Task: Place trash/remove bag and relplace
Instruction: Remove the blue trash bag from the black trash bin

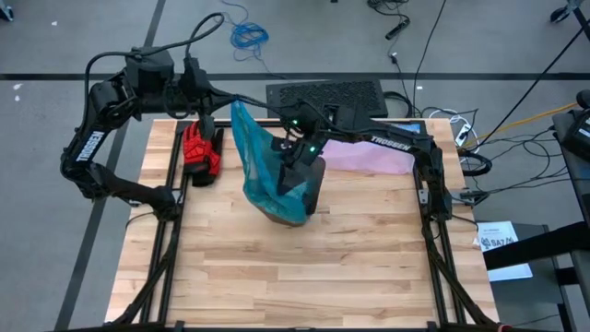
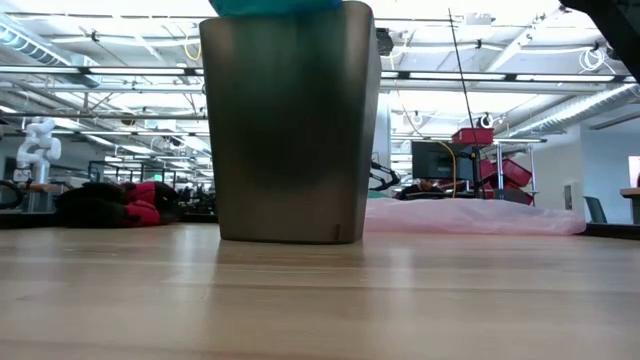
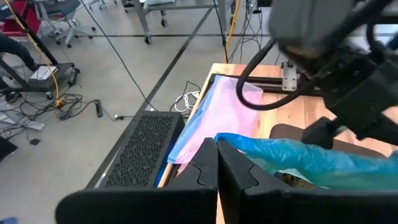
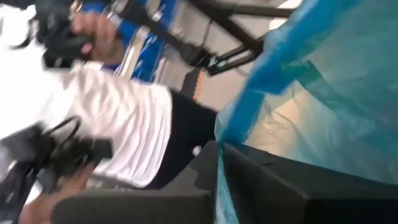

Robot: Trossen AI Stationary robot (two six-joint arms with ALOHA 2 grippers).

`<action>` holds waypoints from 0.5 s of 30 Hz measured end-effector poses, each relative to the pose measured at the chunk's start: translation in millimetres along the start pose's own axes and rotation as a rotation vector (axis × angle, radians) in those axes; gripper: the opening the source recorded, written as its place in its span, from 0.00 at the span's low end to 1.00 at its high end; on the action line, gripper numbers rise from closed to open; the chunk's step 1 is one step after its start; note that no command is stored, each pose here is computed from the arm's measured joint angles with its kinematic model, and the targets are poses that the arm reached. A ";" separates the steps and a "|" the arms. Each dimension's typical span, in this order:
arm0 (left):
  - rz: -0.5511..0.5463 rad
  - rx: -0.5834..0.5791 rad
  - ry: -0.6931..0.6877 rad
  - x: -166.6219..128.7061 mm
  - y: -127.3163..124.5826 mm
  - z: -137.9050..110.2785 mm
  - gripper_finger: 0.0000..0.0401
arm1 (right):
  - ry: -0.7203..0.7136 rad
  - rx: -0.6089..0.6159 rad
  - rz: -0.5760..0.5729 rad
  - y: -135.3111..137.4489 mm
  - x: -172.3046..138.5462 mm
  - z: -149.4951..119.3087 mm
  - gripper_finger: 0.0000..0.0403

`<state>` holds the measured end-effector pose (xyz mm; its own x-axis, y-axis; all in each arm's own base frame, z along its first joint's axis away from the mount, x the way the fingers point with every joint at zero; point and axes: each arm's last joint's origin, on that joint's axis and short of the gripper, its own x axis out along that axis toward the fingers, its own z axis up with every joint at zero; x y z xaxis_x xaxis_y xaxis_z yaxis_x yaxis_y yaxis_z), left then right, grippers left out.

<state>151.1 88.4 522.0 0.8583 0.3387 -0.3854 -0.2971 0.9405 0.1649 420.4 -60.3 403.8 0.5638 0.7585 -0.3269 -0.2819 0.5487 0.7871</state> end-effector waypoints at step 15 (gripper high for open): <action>0.090 -0.016 0.100 -0.2 1.3 -7.8 0.00 | -0.447 0.319 -0.499 66.5 -23.4 -13.0 0.00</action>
<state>147.3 89.8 515.2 0.7824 0.4218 -0.4582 -0.3779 0.9064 0.1889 378.3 -37.0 457.0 0.8471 0.1934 -0.4949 0.2913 0.6100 0.7369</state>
